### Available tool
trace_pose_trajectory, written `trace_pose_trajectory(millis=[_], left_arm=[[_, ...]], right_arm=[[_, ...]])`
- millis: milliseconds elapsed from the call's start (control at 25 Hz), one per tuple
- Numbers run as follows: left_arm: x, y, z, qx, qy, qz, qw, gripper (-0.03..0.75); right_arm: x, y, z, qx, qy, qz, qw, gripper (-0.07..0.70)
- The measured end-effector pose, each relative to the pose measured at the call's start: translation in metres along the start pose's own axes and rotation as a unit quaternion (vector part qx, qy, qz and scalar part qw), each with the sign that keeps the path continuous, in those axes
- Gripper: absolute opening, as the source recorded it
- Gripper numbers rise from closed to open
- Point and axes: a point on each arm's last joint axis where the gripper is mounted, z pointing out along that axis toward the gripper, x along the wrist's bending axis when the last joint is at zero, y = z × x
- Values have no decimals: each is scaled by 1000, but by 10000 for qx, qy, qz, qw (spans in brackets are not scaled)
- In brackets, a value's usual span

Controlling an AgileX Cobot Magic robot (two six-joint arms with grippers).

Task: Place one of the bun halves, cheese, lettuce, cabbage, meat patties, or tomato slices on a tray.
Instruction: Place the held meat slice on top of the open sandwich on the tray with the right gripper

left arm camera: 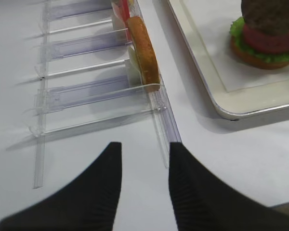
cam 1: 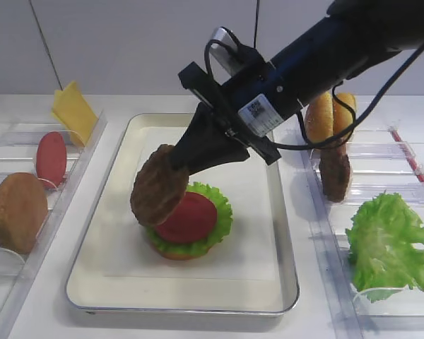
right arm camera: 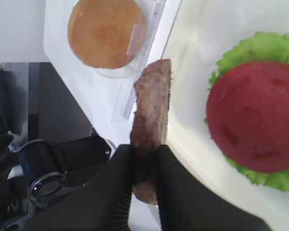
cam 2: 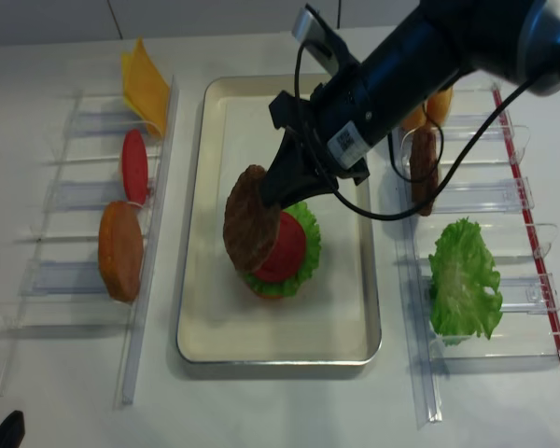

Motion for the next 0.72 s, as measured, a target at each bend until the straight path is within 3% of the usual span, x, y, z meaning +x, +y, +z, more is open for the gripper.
trace_pose_trajectory(millis=[320,720], left_arm=[[0,0,0,0,0,0,10000,223],[0,0,0,0,0,0,10000,221]], right_arm=[[-18,5,12,69,-70,83,9999,142],[-25,5,14,117,-295,-12,9995,142]])
